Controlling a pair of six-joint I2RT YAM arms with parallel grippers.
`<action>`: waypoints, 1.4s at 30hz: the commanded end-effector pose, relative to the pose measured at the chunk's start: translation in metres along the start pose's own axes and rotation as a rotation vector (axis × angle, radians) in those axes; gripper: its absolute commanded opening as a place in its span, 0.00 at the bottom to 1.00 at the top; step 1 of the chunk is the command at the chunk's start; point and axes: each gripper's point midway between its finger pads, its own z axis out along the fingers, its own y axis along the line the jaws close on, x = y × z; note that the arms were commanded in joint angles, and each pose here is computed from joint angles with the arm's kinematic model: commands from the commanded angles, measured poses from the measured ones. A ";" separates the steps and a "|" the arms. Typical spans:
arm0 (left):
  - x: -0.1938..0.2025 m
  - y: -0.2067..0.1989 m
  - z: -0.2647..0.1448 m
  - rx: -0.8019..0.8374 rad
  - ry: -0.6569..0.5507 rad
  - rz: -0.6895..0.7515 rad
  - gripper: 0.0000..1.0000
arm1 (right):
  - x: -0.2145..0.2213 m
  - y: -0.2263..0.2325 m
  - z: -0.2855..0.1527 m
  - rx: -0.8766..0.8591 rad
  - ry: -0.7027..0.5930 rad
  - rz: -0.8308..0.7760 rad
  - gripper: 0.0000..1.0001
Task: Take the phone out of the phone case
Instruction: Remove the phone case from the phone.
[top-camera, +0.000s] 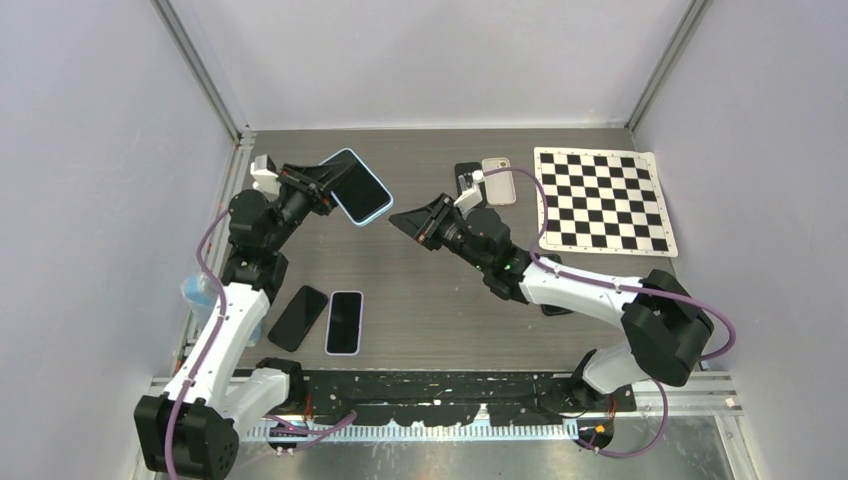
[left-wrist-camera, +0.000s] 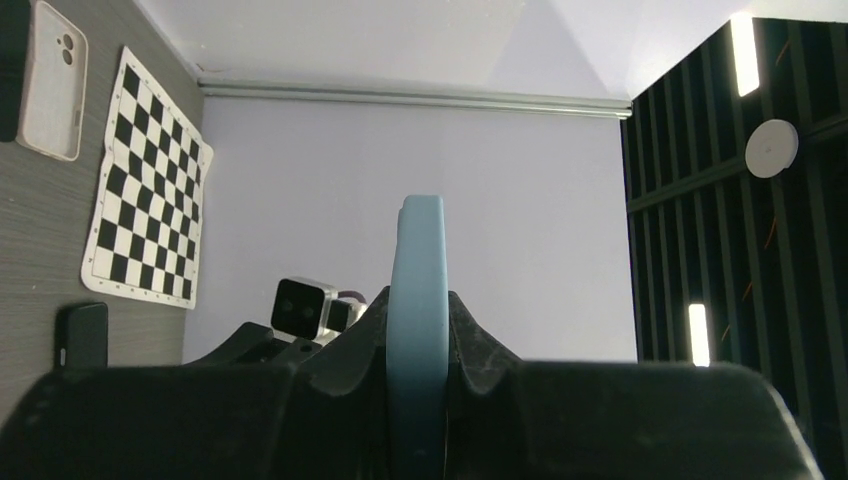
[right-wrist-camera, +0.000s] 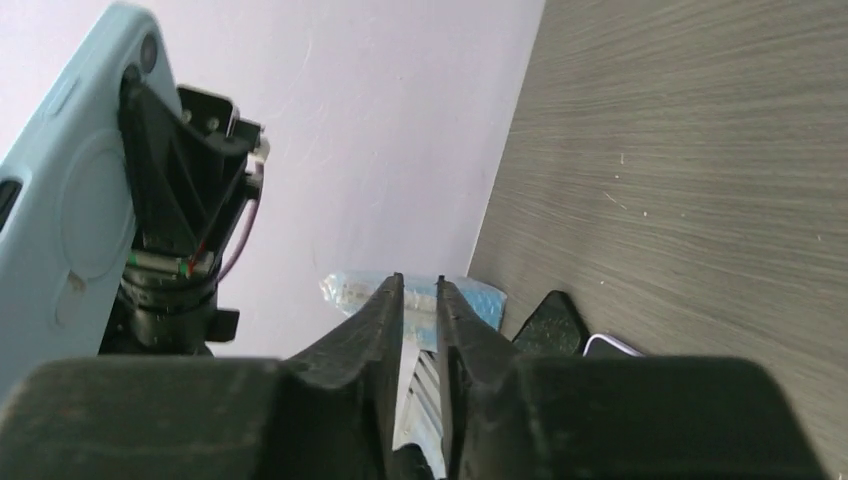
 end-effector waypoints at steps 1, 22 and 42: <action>0.011 -0.049 -0.005 0.149 0.028 0.104 0.00 | -0.002 0.067 -0.020 -0.281 0.018 -0.128 0.38; 0.012 -0.047 -0.003 0.144 0.043 0.108 0.00 | 0.008 0.149 -0.055 -0.647 0.043 -0.155 0.29; 0.021 -0.044 -0.010 0.142 0.098 0.024 0.00 | -0.015 0.135 -0.041 -0.528 -0.051 -0.039 0.14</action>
